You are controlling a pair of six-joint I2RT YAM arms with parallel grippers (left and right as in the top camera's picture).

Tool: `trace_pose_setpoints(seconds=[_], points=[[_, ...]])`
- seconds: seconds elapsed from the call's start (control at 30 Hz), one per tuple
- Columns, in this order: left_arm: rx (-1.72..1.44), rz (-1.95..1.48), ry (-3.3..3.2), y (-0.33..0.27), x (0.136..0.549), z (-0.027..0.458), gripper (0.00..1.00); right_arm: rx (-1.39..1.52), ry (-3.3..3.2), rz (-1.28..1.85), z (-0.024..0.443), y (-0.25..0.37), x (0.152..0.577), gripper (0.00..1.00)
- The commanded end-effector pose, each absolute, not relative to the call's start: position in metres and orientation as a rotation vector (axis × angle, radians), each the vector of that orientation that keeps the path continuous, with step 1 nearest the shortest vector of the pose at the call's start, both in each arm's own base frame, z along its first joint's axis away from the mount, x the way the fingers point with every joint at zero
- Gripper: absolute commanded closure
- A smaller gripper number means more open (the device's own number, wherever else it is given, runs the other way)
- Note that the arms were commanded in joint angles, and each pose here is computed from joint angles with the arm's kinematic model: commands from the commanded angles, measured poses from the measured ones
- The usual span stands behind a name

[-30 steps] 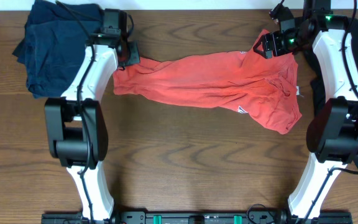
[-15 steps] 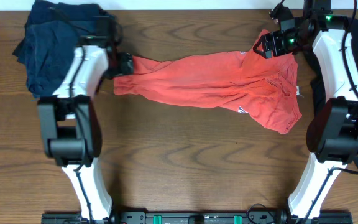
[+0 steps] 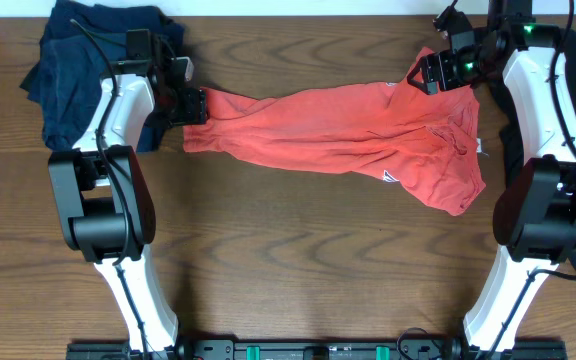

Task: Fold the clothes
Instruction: 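Hold the shirt's left end with the left gripper and tug it outward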

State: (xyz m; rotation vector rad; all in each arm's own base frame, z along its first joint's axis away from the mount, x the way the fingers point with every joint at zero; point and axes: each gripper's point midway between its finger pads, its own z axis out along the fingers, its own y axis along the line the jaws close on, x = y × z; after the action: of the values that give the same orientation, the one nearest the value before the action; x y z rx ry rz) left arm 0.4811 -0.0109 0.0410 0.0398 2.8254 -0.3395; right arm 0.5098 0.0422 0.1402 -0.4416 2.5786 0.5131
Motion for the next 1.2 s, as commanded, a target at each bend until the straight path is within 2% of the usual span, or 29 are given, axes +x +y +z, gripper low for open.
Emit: trace_pose_setpoints(seconds=[0.0,0.23,0.33,0.43,1.17], points=[[0.120,-0.385,2.800,-0.017,0.485,0.042,0.31,-0.462,2.561,0.508,0.148,0.046,0.510,0.21],[0.176,-0.370,2.776,-0.016,0.491,0.037,0.34,-0.461,2.562,0.508,0.148,0.045,0.510,0.21],[0.174,-0.373,2.785,-0.016,0.491,0.033,0.39,-0.462,2.563,0.510,0.147,0.046,0.509,0.21],[0.165,-0.377,2.804,-0.014,0.489,0.024,0.40,-0.462,2.563,0.514,0.148,0.046,0.509,0.21],[0.123,-0.272,2.936,0.004,0.467,-0.026,0.37,-0.460,2.573,0.519,0.147,0.046,0.507,0.21]])
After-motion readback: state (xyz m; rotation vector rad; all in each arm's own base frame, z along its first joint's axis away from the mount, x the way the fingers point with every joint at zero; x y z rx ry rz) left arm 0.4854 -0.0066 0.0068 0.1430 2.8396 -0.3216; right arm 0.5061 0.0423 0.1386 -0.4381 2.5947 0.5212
